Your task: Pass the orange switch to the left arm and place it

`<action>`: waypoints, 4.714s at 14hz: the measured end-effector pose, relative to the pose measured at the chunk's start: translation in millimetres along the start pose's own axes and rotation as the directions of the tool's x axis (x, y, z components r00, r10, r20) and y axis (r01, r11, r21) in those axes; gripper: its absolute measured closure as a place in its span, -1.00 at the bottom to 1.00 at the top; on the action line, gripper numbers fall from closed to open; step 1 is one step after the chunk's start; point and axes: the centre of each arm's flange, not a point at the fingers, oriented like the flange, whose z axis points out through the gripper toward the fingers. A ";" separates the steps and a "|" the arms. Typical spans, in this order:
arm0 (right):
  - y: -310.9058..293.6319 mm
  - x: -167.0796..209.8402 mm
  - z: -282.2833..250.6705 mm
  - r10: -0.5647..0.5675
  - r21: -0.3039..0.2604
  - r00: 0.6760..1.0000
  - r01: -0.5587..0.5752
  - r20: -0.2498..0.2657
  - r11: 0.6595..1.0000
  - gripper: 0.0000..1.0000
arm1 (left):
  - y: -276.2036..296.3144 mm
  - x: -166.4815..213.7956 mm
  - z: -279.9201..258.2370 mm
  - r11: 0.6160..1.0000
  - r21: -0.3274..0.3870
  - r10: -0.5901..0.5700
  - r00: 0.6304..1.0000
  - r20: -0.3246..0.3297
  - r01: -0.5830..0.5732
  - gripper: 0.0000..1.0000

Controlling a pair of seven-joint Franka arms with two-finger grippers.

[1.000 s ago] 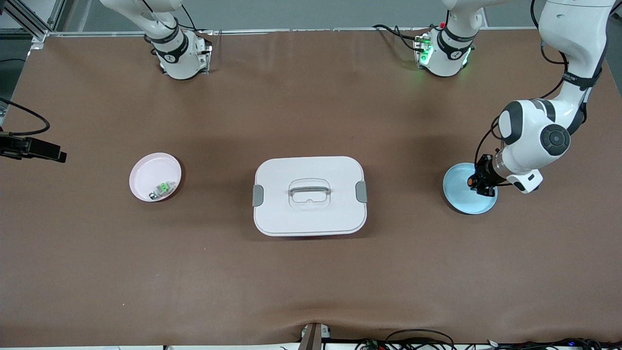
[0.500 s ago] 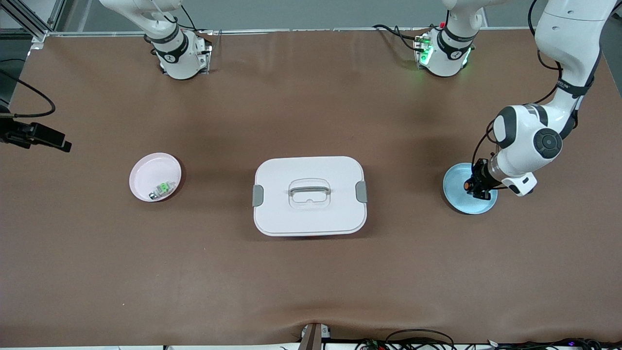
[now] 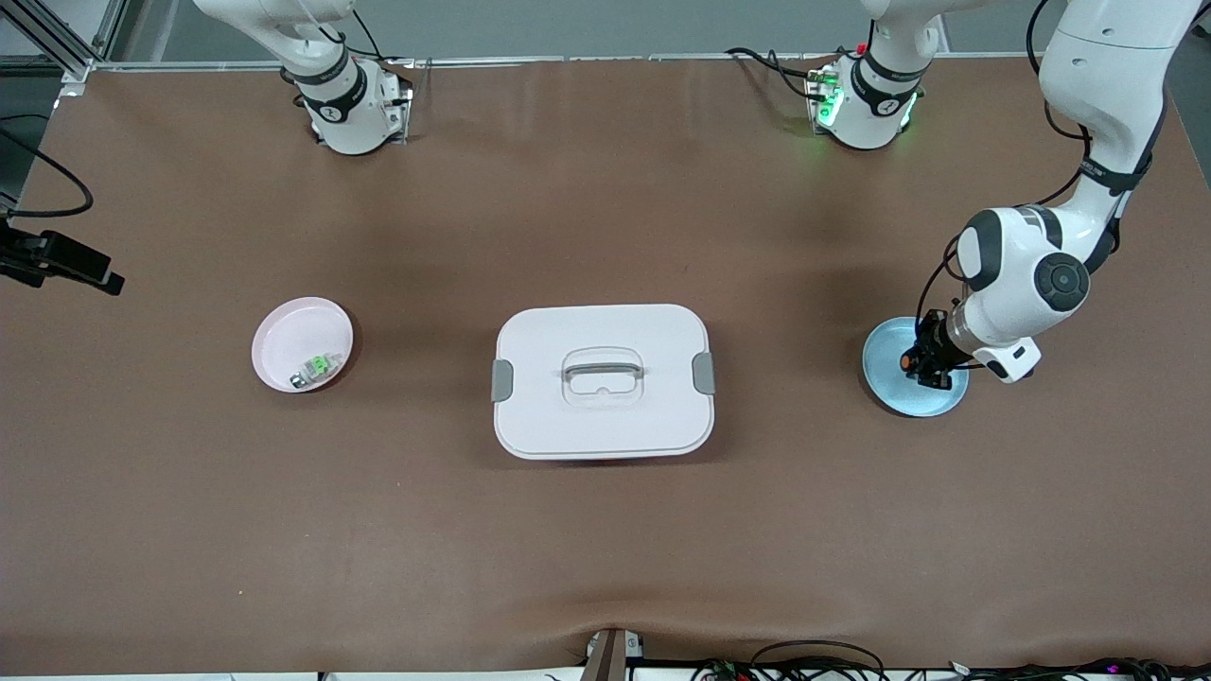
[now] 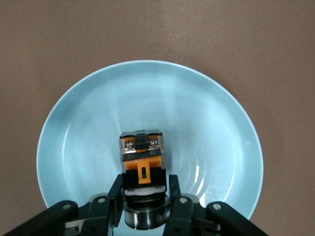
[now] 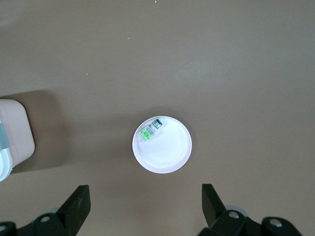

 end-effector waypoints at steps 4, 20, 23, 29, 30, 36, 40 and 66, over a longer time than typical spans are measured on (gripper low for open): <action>0.5 -7.4 -14.0 -0.001 0.001 1.000 0.001 -0.025 1.000 -1.00 | 3.3 -1.8 -2.1 1.000 -0.009 0.004 1.000 0.000 -0.004 -0.15; 2.0 -11.0 -15.3 0.002 0.002 1.000 -0.002 -0.009 1.000 -1.00 | 19.3 -15.6 -14.8 0.998 -0.045 0.052 0.999 -0.006 -0.052 -1.00; 1.8 -16.0 -11.6 0.001 0.002 0.999 -0.001 0.036 1.000 -1.00 | 21.4 -26.2 -16.5 0.972 -0.047 0.232 0.973 -0.014 -0.232 -1.00; -3.9 -16.9 -10.8 -0.011 0.003 0.999 0.011 0.043 1.000 -1.00 | 19.8 -33.8 -15.1 0.719 -0.037 0.694 0.720 -0.025 -0.694 -1.00; -5.6 -17.2 -10.6 -0.014 0.003 0.999 0.014 0.045 1.000 -1.00 | 19.8 -36.3 -14.8 0.649 -0.036 0.760 0.649 -0.026 -0.760 -1.00; -15.3 -19.1 -9.7 -0.049 0.003 0.997 0.049 0.056 0.999 -1.00 | 21.0 -41.8 -18.7 0.302 -0.041 0.952 0.304 -0.041 -0.952 -1.00; -13.4 -19.2 -11.0 -0.109 0.005 0.993 0.109 0.054 0.994 -1.00 | 22.0 -49.8 -21.4 0.264 -0.044 0.963 0.266 -0.046 -0.964 -1.00; -10.8 -14.6 -18.4 -0.065 -0.031 0.998 0.065 0.001 0.997 -1.00 | 75.5 -52.9 -255.9 0.157 0.051 0.987 0.155 -0.039 -0.986 -1.00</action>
